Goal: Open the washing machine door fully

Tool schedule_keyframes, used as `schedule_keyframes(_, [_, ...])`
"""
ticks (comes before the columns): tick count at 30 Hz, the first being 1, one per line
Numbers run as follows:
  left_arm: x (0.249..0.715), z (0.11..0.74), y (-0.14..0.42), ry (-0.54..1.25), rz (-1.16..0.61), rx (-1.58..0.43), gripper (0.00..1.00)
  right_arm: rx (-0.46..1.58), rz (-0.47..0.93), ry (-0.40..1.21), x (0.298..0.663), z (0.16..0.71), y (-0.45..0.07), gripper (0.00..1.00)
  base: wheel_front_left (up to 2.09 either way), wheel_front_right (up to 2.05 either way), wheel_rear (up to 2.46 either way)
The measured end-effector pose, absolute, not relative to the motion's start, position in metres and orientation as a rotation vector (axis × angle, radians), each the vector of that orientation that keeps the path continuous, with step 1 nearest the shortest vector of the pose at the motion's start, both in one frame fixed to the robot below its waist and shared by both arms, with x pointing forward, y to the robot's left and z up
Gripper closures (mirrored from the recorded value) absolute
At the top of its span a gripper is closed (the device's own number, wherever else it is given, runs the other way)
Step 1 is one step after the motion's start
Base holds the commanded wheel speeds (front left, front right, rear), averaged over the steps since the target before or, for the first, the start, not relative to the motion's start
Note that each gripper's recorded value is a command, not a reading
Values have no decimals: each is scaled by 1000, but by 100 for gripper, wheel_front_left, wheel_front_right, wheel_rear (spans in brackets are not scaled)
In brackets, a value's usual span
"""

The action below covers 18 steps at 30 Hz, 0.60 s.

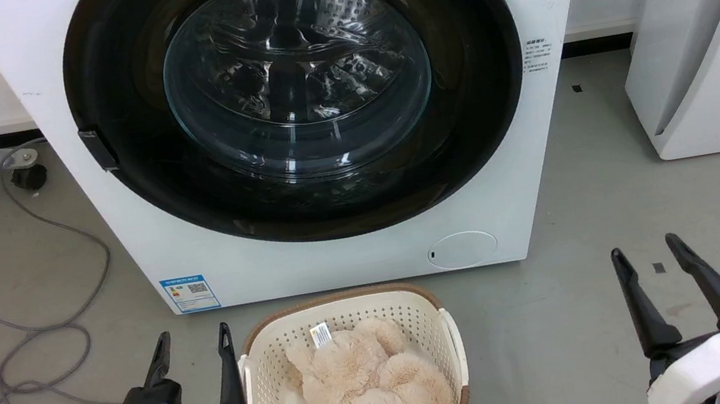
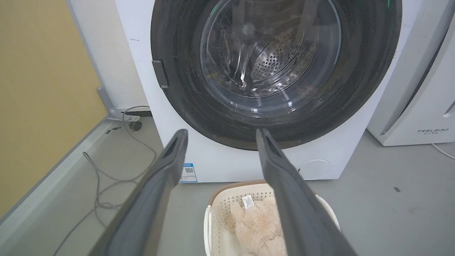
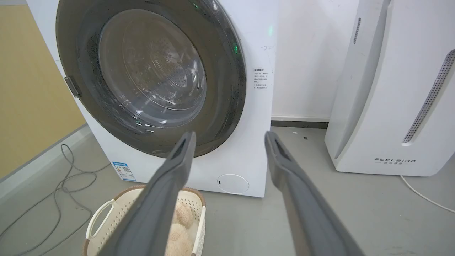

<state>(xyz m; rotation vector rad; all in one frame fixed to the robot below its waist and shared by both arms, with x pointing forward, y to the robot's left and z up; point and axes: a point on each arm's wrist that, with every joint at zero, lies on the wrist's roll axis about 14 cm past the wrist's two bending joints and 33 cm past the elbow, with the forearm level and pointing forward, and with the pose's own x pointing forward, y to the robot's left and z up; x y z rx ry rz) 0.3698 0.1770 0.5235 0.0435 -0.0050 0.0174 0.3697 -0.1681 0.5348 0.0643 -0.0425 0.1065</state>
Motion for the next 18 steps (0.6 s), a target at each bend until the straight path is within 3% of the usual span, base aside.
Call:
schedule_keyframes(6, [370, 525, 178, -19, 26, 40, 0, 112, 106, -68, 370, 540, -168, 0, 0, 0, 0])
schedule_keyframes(7, [370, 525, 178, -19, 30, 40, 0, 117, 107, -71, 370, 541, -168, 21, 0, 0, 0])
schedule_keyframes(8, [370, 525, 178, -20, 30, 40, 0, 124, 106, -74, 370, 542, -168, 100, 0, 0, 0])
schedule_keyframes(18, [370, 528, 178, -39, 41, 39, 0, 336, 87, -114, 370, 548, -176, 100, 0, 0, 0])
